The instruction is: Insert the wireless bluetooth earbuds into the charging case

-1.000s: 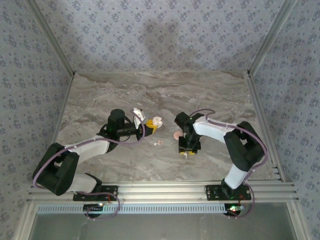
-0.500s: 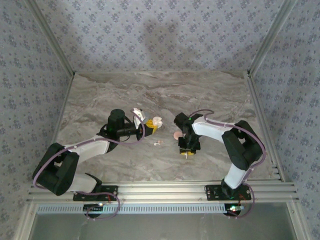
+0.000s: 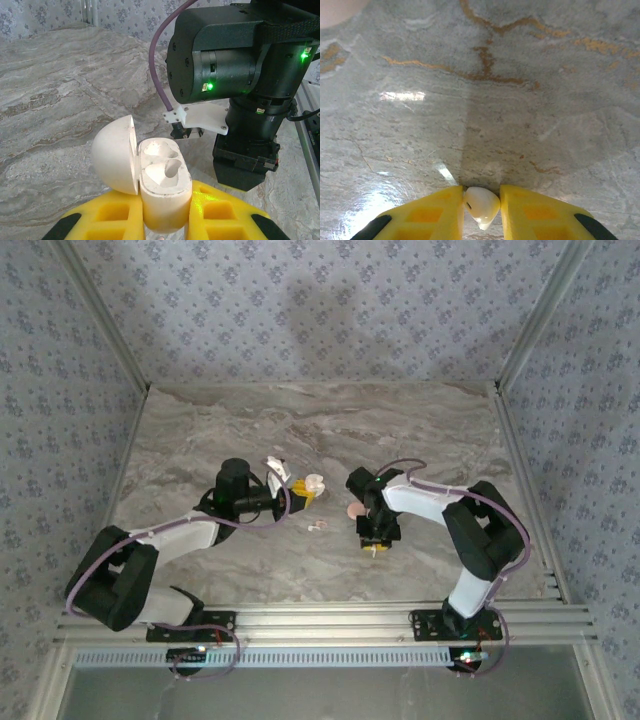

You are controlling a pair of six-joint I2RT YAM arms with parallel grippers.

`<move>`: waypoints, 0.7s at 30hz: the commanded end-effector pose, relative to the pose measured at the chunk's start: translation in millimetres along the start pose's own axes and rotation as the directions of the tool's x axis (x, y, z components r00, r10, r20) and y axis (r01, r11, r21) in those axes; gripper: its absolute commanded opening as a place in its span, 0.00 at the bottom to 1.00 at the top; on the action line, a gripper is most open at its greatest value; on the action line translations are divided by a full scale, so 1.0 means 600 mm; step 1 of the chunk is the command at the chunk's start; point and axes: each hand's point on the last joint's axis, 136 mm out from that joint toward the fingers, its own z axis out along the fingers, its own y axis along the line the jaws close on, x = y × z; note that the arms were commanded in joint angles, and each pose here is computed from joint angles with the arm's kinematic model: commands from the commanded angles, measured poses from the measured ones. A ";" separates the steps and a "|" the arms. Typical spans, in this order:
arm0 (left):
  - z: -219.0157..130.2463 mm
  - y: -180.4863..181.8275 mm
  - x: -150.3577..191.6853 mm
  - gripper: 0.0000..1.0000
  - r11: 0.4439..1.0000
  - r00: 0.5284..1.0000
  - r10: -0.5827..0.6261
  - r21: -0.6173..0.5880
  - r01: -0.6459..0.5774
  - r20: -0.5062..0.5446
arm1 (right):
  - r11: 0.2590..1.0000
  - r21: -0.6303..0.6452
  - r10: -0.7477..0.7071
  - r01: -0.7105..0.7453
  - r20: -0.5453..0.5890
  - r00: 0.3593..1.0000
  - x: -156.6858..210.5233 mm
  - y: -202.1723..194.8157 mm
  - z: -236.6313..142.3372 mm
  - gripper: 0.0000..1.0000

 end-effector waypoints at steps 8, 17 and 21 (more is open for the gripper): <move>0.008 0.004 -0.002 0.12 1.000 0.999 -0.016 0.001 0.016 0.040 | 0.999 -0.044 -0.006 0.016 0.218 0.976 -0.029 0.007 -0.038 0.23; 0.017 -0.011 -0.019 0.11 0.998 0.990 0.055 0.018 -0.058 0.131 | 0.974 -0.162 -0.027 0.161 0.618 0.786 -0.089 0.064 -0.210 0.22; 0.027 -0.020 -0.015 0.10 0.987 0.980 0.159 -0.024 -0.157 0.121 | 0.952 -0.174 -0.038 0.252 0.750 0.661 -0.089 0.082 -0.287 0.21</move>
